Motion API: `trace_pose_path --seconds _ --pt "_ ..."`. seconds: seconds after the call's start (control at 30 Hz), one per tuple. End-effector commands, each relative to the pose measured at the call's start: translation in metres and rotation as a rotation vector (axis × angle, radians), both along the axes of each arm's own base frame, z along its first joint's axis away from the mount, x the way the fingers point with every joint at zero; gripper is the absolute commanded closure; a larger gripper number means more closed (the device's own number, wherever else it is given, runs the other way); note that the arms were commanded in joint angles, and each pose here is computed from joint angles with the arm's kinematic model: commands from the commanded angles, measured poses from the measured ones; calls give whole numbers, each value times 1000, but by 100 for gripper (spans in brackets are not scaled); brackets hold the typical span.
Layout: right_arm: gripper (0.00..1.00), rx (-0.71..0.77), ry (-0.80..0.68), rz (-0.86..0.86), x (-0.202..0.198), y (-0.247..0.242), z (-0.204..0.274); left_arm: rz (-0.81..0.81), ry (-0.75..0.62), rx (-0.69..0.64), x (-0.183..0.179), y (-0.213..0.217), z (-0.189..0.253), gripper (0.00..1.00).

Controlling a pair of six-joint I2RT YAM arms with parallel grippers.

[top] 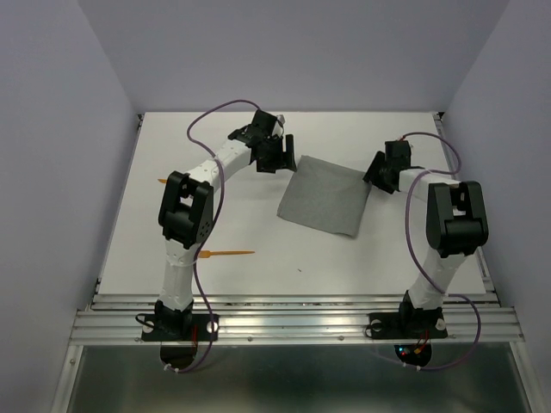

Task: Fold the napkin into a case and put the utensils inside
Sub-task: Smooth out the upper triangle-folded napkin at the center of the board, then rotate the upper triangle-folded napkin at the center of the board.

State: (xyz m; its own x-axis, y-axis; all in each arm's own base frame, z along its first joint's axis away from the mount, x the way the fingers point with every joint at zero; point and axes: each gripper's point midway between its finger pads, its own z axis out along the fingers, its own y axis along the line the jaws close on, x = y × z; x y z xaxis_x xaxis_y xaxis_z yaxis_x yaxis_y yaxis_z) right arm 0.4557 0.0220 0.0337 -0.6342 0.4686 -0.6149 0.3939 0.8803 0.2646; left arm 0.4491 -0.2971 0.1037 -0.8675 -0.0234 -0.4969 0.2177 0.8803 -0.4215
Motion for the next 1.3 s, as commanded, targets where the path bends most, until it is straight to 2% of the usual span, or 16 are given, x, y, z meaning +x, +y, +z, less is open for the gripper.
trace_pose_path --seconds 0.0,0.1,0.17,0.2,0.23,0.33,0.6,0.73,0.77,0.9,0.93,0.97,1.0,1.03,1.1,1.27 --pt "41 -2 3 -2 16 0 -8 -3 -72 -30 -1 0 34 19" --pt "44 9 14 6 20 3 -16 -5 -70 -23 -3 1 32 19" --pt "58 26 17 19 22 7 -18 -1 -67 -21 -4 3 30 20" --pt "74 34 14 26 23 9 -17 -2 -65 -22 -4 3 29 19" --pt "83 53 7 44 24 13 -16 -4 -62 -20 -5 2 27 19" --pt "99 109 -21 113 27 28 -8 -1 -59 -21 -5 2 26 19" --pt "99 89 -49 276 57 62 4 21 -74 -36 -18 11 38 20" --pt "99 65 -76 372 79 74 -1 55 -41 -58 -49 24 35 20" --pt "99 49 -59 382 83 73 -14 61 -65 -81 -57 27 50 20" --pt "99 -81 -64 439 111 61 -17 108 -76 -103 -82 43 59 20" --pt "93 -114 -91 424 125 57 -3 121 -67 -91 -89 49 54 20" --pt "81 -129 -65 430 124 55 -4 137 -80 -99 -91 52 61 20" --pt "66 -135 -68 424 126 53 0 150 -85 -94 -92 55 63 20" --pt "45 -128 -88 413 128 54 11 170 -96 -87 -89 59 65 19" --pt "32 -107 -106 396 125 56 24 188 -100 -81 -82 61 64 19" --pt "31 -106 -134 300 100 71 62 209 -77 -43 -54 62 52 25"
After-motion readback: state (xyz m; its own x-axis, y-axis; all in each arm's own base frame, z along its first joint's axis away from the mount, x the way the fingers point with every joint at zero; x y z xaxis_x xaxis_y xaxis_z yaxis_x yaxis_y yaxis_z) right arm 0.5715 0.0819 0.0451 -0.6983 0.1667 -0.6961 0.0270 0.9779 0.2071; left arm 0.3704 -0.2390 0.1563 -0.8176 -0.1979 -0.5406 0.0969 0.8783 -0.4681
